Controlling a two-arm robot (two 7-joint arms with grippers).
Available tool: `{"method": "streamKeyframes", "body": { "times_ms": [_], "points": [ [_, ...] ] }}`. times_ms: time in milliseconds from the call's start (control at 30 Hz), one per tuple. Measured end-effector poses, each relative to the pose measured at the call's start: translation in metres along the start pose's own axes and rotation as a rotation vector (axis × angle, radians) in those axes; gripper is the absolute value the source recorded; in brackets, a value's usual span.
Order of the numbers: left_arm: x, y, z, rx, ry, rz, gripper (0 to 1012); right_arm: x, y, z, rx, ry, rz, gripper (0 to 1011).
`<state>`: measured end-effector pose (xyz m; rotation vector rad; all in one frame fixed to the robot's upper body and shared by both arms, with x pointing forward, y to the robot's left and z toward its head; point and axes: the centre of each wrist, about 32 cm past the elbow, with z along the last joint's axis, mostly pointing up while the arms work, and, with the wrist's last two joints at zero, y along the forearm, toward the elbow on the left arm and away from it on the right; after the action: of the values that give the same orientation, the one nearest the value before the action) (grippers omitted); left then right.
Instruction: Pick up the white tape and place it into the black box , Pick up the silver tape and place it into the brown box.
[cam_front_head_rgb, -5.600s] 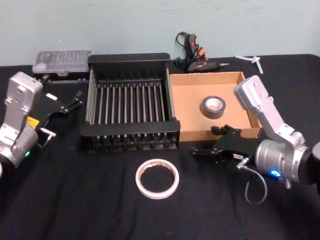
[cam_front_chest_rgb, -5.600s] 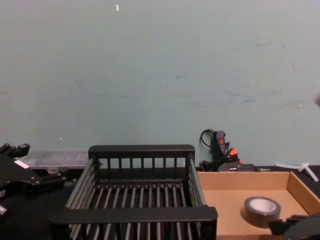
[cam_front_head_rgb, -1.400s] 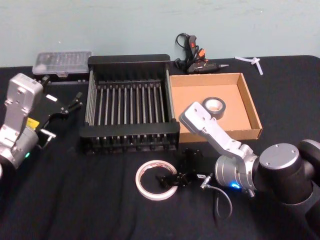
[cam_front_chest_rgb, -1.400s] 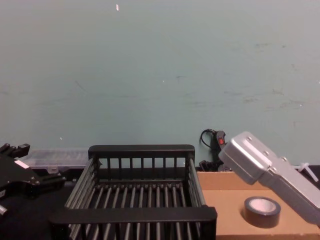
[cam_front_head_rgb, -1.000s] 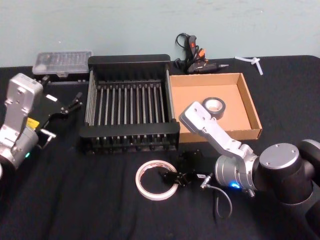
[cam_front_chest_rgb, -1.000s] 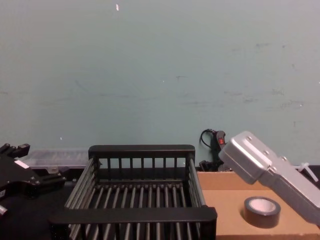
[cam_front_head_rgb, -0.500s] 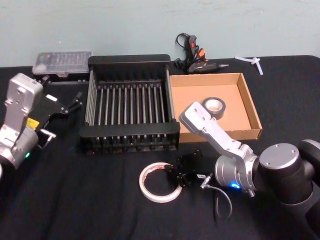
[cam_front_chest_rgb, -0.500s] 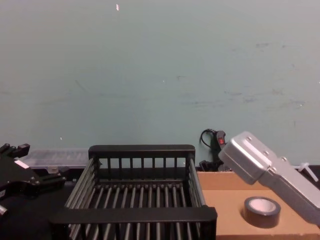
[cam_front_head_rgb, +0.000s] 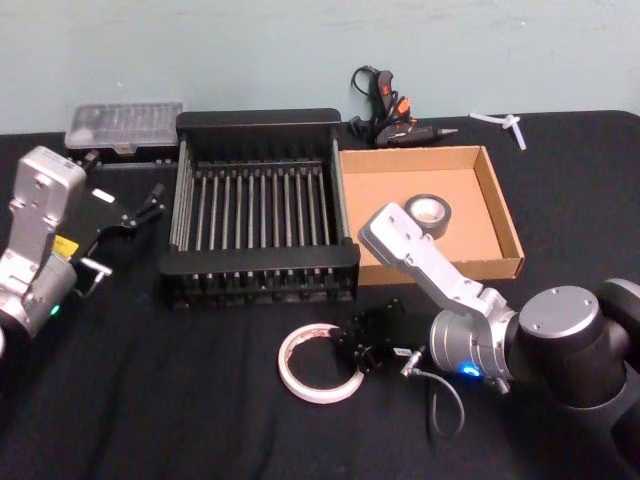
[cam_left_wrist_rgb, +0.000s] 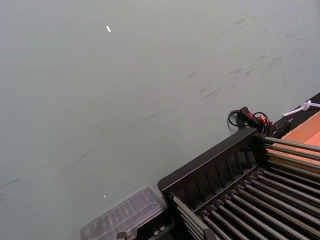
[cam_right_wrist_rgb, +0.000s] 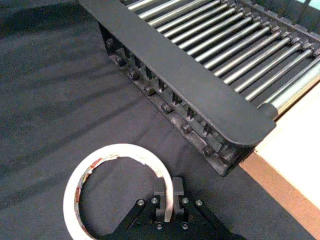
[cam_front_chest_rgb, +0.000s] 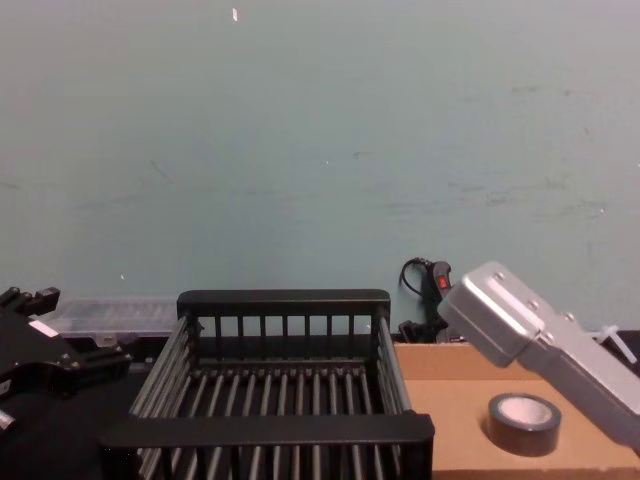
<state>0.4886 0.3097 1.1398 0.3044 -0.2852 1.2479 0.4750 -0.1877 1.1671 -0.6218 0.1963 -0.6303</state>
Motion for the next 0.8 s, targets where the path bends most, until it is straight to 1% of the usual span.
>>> {"method": "streamKeyframes", "body": {
  "times_ms": [367, 800],
  "points": [
    [0.0000, 0.000, 0.000, 0.000, 0.000, 0.000, 1001, 0.0017, -0.007, 0.005, 0.043, -0.002, -0.004, 99],
    [0.0000, 0.000, 0.000, 0.000, 0.000, 0.000, 1001, -0.0005, -0.017, 0.012, 0.079, -0.014, -0.007, 99]
  ]
}}
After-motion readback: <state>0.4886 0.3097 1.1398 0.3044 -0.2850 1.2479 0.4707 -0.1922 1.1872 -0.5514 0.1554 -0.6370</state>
